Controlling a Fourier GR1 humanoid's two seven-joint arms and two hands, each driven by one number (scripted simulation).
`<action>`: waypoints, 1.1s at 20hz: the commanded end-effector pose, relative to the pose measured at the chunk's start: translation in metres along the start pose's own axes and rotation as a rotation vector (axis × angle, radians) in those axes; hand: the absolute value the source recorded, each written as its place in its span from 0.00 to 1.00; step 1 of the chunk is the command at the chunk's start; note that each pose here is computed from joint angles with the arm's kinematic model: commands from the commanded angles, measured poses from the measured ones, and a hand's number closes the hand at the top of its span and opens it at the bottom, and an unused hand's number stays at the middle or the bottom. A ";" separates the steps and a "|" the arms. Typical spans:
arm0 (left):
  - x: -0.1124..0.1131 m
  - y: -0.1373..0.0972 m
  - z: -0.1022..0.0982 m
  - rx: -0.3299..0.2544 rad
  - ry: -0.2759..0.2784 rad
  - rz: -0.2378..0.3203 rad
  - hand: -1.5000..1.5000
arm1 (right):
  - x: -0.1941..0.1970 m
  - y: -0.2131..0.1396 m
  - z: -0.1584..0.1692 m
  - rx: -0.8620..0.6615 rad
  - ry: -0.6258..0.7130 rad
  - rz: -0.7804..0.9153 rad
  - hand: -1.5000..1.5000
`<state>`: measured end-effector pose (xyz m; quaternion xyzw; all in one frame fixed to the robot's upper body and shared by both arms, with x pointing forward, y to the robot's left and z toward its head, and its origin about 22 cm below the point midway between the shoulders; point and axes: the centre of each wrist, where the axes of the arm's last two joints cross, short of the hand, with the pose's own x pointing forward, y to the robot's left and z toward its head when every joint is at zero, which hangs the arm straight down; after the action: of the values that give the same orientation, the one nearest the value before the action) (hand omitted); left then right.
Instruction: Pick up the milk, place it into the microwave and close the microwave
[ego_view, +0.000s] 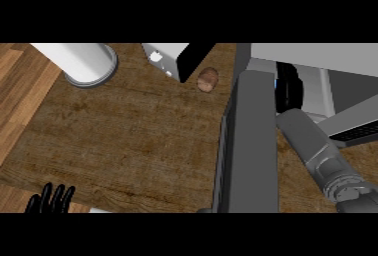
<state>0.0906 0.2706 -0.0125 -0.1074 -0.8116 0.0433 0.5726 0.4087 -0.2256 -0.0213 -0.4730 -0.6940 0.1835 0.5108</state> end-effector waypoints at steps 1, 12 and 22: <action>-0.001 0.007 -0.006 0.000 -0.022 -0.015 0.00 | 0.018 0.007 -0.002 0.092 -0.043 -0.066 0.00; 0.000 0.004 0.006 -0.004 -0.007 -0.013 0.00 | 0.036 0.024 0.013 0.136 -0.030 -0.411 0.00; -0.002 -0.001 0.017 0.038 0.000 -0.013 0.00 | -0.015 0.023 0.052 0.205 0.019 -0.702 0.00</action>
<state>0.0808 0.2725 -0.0173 -0.0966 -0.8131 0.0468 0.5721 0.3896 -0.2012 -0.0497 -0.1985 -0.7806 0.0829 0.5869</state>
